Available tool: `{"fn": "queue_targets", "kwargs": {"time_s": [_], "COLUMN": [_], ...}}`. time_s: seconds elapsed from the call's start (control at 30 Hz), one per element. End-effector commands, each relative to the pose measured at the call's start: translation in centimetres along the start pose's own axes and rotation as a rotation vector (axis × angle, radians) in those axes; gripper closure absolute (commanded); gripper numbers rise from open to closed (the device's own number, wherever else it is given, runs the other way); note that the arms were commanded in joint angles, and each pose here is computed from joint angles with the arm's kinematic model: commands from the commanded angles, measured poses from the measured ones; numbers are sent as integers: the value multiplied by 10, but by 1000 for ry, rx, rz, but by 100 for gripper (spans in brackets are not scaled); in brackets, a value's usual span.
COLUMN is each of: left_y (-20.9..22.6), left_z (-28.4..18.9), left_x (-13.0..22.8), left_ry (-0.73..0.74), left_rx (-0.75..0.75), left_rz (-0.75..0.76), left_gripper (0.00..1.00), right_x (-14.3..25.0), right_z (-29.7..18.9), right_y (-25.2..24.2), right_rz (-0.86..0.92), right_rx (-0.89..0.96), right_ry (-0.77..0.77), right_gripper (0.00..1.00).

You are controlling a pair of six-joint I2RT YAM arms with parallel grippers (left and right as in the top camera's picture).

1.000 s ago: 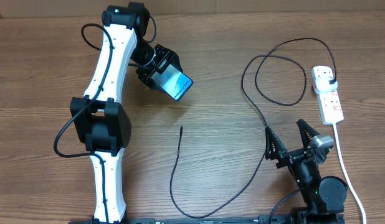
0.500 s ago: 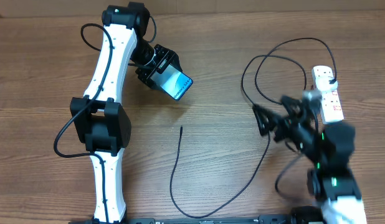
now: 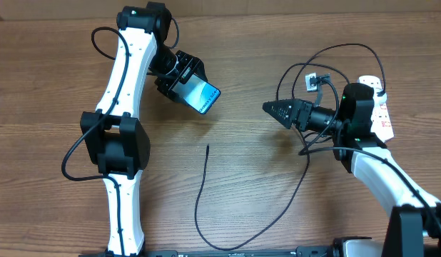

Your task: Plug charger to phone and switch on socket

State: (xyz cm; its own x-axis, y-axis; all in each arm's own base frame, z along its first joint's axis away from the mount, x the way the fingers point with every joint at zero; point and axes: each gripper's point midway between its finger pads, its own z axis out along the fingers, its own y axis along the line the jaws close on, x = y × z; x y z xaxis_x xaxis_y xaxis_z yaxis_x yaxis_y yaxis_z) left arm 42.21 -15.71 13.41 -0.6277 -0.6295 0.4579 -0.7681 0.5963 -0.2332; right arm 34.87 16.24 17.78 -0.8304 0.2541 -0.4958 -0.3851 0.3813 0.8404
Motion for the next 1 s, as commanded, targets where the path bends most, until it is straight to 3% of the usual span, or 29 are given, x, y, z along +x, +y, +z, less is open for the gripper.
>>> {"fn": "queue_targets", "kwargs": {"time_s": [0.0,0.3,0.63,0.97], "left_y": [-6,-6,-16,-37], "left_z": [-8,-3,13,36], "left_x": [2,5,22,54], "left_ry": [-12,-31,-72,-72], "left_rx": [24,3,-25,-15], "left_rz": [-18,-113,-184,-125], "left_gripper": [96,96,96,96], "right_x": [-3,-5,0,-1], "right_z": [3,8,20,20], "right_y": [8,-25,-27,-29], "right_rz": [106,308,340,340], "right_rx": [-44,140,188,196], "right_ry": [20,-61,-77,-85], "right_gripper": [0,0,0,0]}}
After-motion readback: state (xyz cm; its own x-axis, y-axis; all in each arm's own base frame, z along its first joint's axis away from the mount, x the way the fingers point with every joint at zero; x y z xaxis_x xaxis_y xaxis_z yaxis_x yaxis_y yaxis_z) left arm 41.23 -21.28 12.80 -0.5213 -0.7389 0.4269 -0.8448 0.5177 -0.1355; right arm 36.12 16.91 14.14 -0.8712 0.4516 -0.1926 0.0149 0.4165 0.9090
